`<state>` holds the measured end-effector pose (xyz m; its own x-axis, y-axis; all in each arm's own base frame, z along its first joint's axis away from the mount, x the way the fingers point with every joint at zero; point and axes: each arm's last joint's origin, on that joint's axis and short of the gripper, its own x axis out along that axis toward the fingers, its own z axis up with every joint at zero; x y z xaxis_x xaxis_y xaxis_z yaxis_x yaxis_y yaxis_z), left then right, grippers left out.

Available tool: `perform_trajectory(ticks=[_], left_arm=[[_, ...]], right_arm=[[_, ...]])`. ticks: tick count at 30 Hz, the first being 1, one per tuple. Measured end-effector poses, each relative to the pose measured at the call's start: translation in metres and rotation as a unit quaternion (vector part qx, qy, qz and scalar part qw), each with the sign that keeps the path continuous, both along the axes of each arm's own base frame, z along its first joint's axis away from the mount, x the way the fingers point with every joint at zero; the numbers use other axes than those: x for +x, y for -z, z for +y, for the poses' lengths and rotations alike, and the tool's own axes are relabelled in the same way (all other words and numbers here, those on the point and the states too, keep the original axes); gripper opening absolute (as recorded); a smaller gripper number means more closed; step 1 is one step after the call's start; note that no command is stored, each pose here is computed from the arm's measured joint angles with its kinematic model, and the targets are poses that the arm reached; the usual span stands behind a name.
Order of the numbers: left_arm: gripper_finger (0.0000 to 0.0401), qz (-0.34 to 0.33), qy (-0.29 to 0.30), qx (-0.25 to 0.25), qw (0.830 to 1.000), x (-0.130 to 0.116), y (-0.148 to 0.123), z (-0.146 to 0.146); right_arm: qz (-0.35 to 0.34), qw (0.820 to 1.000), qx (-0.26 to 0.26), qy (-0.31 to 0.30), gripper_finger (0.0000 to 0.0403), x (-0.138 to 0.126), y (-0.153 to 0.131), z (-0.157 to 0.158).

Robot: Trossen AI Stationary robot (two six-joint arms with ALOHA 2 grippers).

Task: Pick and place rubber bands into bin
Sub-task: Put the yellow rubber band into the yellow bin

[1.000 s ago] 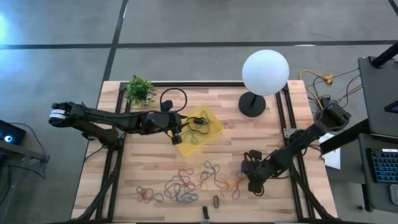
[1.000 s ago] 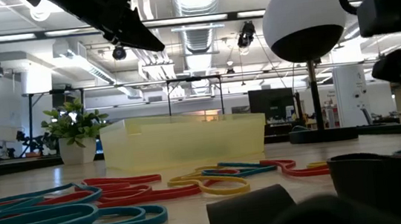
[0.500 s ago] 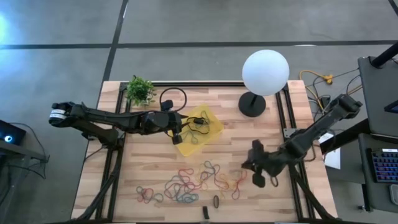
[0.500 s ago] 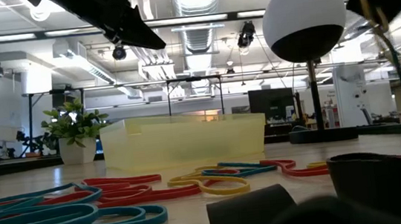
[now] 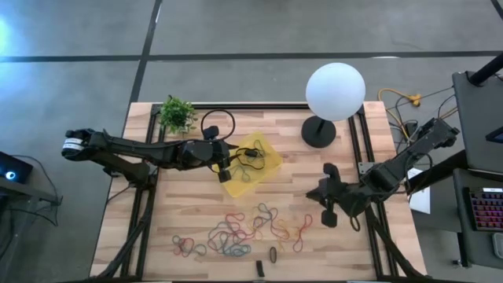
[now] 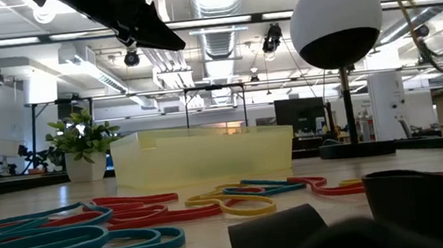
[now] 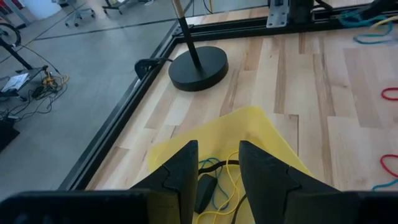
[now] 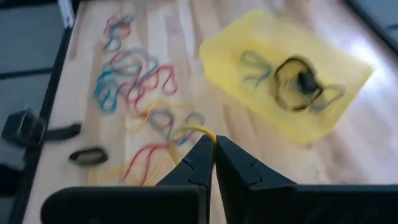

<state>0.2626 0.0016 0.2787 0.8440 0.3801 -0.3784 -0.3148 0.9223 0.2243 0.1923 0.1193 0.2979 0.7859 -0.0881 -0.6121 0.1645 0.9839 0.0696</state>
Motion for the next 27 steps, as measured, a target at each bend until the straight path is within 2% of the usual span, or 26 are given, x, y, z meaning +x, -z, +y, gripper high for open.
perform_trajectory(ticks=[14, 21, 24, 27], left_arm=[[0.0101, -0.001, 0.000, 0.000, 1.000, 0.000, 0.000, 0.000], [0.0101, -0.001, 0.000, 0.000, 1.000, 0.000, 0.000, 0.000], [0.0101, -0.001, 0.000, 0.000, 1.000, 0.000, 0.000, 0.000], [0.0101, 0.000, 0.000, 0.000, 1.000, 0.000, 0.000, 0.000]], right_arm=[[-0.060, 0.997, -0.051, 0.002, 0.0008, 0.003, -0.050, -0.005], [-0.003, 0.997, -0.066, 0.029, 0.0008, 0.014, -0.041, -0.007], [-0.001, 0.998, -0.060, -0.009, 0.0008, 0.024, -0.039, -0.001], [0.019, 0.994, -0.093, 0.058, 0.0008, 0.021, -0.031, -0.008]])
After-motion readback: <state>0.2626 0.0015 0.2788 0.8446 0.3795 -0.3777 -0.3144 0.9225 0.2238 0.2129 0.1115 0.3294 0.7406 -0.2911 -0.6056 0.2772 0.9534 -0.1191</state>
